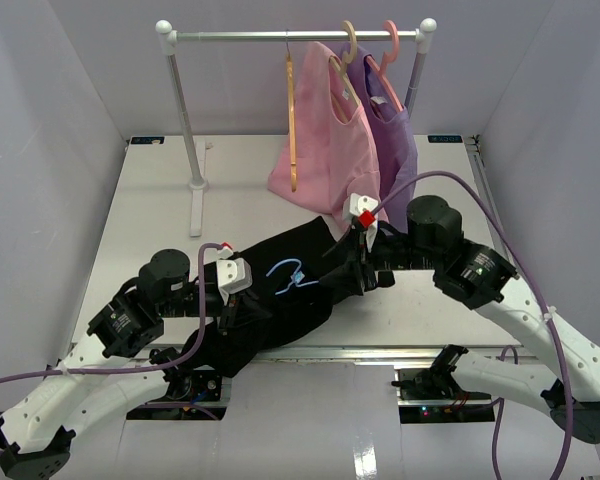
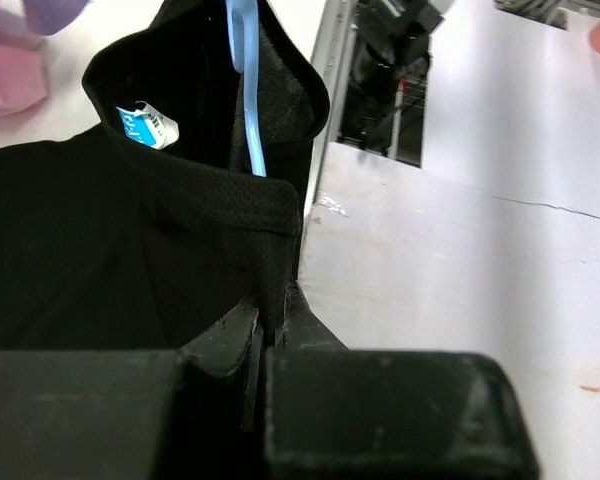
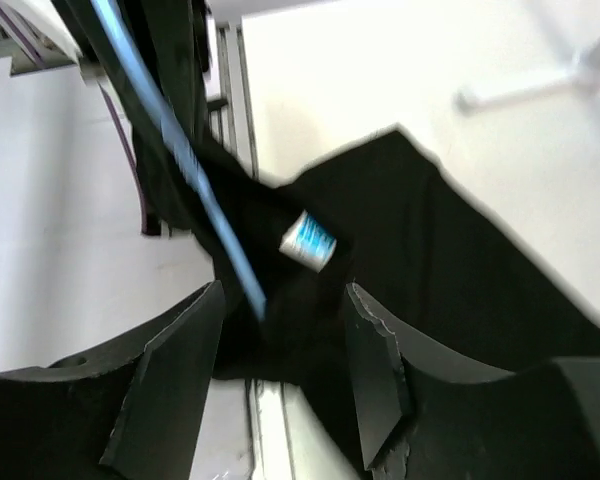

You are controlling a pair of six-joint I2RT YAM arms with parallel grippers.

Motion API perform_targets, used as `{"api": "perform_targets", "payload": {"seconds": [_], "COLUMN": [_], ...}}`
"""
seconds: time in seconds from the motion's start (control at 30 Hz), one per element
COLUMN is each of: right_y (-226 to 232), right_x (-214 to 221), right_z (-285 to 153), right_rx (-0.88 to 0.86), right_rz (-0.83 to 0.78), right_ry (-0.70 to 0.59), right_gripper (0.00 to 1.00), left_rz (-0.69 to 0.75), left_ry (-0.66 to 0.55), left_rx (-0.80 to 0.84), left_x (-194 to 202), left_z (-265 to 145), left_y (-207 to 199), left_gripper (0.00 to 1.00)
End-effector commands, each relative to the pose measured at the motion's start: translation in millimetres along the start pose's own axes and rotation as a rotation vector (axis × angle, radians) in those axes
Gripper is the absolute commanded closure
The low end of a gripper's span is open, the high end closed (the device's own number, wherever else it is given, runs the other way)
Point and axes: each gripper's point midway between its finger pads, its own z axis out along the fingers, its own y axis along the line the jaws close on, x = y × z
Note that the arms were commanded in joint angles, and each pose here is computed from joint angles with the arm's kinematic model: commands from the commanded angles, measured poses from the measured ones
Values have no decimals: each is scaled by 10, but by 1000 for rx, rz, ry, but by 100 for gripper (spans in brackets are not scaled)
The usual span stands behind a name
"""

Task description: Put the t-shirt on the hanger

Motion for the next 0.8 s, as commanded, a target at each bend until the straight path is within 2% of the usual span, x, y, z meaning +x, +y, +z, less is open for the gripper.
{"api": "perform_targets", "payload": {"seconds": [0.0,0.13,0.3,0.47,0.77], "right_y": [52,87,362,519,61], "right_x": [-570,-651,-586,-535,-633], "right_z": [67,223,417,546,438], "right_rx": [-94,-163,-295,-327,-2], "right_rz": [-164,-153,-170,-199,-206], "right_ry": [-78,-48,-36,-44,-60], "right_gripper": [41,36,36,36,34], "left_rz": [23,18,16,13,30], "left_ry": [-44,-48,-58,-54,-83], "left_rx": [114,116,112,114,104], "left_x": [-88,-92,-142,-158,-201], "left_z": [11,12,36,85,17], "left_y": [-190,-195,-175,-141,-174], "left_gripper": [100,100,100,100,100]}}
